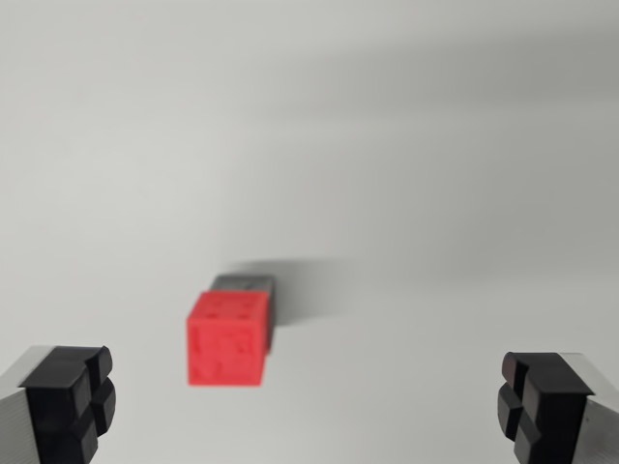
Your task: Destack cube
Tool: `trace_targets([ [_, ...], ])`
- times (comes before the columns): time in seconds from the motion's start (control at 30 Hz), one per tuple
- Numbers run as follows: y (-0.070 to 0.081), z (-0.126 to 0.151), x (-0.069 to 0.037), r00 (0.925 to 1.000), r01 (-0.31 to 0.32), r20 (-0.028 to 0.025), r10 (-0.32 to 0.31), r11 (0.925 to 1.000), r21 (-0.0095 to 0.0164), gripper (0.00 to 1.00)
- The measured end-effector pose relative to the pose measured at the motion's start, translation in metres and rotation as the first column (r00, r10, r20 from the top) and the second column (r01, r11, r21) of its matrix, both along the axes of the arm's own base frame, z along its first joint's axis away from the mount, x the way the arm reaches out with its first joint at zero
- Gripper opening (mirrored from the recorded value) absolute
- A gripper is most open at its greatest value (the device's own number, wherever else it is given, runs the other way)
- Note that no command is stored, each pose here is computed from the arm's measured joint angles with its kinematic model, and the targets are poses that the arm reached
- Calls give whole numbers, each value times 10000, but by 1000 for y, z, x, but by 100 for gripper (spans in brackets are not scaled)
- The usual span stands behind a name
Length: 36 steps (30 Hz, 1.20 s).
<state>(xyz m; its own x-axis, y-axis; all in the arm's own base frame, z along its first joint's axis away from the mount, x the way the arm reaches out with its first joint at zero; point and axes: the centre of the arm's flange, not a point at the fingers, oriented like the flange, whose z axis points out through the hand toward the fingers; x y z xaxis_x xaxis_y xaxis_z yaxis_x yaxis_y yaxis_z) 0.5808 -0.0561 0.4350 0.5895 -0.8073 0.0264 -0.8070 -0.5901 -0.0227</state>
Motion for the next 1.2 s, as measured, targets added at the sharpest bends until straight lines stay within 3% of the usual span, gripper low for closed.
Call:
trace_targets([
  [0.43, 0, 0, 0, 10000, 0, -2, 0, 10000, 0, 100],
  [0.67, 1, -5, -2, 10000, -7, -42, 7, 10000, 5, 100],
  [1.03, 7, -17, -10, 10000, -16, -65, 16, 10000, 20, 100],
  [1.2, 11, -27, -16, 9999, -18, -101, 18, 10000, 30, 100],
])
